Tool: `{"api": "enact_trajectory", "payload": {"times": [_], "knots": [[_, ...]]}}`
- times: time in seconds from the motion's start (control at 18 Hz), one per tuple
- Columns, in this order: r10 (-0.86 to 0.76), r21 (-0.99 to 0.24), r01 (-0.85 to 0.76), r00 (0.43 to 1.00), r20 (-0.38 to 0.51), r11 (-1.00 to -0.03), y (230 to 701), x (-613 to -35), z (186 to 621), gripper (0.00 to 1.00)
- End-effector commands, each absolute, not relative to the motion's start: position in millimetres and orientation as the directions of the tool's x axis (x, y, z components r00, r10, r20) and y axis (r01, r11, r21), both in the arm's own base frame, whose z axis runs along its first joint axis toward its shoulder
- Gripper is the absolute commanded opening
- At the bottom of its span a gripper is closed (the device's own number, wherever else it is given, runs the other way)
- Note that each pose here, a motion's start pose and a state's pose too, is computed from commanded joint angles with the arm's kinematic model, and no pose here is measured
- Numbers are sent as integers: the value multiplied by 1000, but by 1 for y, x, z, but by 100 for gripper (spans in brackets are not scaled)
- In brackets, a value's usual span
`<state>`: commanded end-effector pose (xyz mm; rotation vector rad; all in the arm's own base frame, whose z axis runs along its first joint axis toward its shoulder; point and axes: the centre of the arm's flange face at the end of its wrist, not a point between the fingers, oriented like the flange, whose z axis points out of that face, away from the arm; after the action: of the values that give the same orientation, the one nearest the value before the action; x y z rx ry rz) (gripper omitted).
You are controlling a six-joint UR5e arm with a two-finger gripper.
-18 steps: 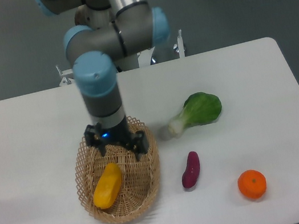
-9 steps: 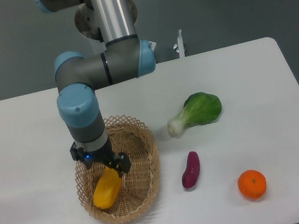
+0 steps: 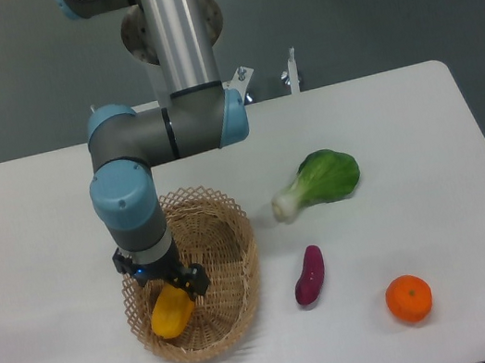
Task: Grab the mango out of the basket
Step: 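Lower the gripper onto the yellow mango and close on it, then lift the mango out of the basket and carry it up beside the bok choy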
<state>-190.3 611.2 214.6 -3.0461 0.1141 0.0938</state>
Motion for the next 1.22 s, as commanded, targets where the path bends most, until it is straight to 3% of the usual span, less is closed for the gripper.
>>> {"api": "enact_trajectory", "payload": {"times": [0.39,0.44,0.67,0.89,1.22], "knots": [[-78,-93,-87,993,-89,-992,620,-190,210,100],[-80,-89,-89,992,-101,-992,619,-191,211,97],[-84,-89,-94,991,-106,-992,619,-191,211,67],[-84,-94,-94,991,-107,-991,619,-191,214,58],[-92,-111,-106,988,-121,-988,622,-192,227,56]]}}
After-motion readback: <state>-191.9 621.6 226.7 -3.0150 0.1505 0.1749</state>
